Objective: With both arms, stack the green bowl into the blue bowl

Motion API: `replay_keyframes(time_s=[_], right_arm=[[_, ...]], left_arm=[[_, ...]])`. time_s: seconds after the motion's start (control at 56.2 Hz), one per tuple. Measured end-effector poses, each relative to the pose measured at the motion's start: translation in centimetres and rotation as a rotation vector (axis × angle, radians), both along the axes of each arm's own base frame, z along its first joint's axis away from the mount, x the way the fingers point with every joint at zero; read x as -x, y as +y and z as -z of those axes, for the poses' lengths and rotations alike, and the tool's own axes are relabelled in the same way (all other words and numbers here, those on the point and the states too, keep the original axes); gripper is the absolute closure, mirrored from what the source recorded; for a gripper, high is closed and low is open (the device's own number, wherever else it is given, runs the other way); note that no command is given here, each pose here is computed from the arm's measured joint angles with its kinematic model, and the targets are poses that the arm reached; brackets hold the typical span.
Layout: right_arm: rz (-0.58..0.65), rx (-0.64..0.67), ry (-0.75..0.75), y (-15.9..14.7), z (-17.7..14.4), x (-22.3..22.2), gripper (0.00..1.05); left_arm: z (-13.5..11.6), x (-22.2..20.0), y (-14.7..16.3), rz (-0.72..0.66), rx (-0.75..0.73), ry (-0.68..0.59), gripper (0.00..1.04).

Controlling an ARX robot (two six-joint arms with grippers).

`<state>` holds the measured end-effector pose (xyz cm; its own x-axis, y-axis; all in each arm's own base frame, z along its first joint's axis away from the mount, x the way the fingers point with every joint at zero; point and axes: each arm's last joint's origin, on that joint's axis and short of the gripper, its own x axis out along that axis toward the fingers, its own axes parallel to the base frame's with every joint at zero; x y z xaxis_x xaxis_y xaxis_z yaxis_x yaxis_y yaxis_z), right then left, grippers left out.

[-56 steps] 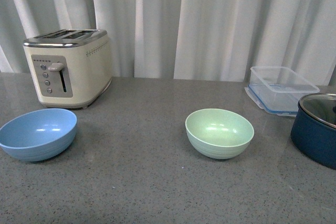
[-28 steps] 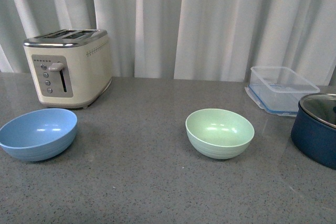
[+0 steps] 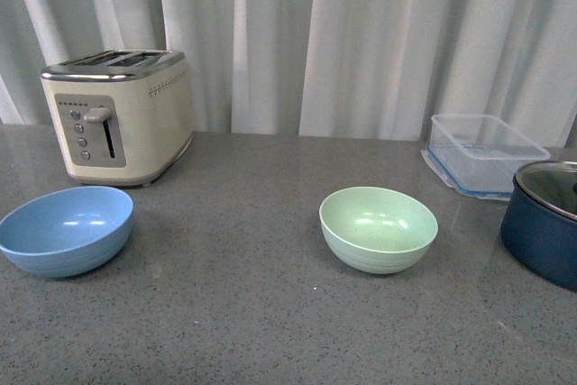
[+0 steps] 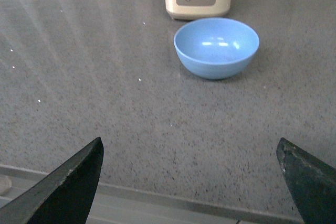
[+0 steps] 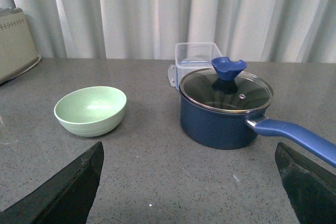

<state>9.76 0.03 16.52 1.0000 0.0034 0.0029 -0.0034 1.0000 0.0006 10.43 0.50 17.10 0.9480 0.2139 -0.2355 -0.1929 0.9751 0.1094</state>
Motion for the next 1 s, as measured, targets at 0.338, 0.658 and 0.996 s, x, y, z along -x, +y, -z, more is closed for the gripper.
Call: replay_keyframes(time_s=[0.338,0.658,0.996], right_arm=[[-0.001,0.000,0.000,0.0,0.0,0.0,0.10],[0.000,0.000,0.000,0.0,0.0,0.0,0.10],[0.000,0.000,0.000,0.0,0.0,0.0,0.10]], left_arm=[[-7.1,-4.7,1.8,-0.007,0.075,-0.016,0.07],[-10.6,-12.2,3.3,-0.010,0.267,0.130,0.07],[-7.3,-21.5,5.4,-0.117,0.392,0.314,0.07]])
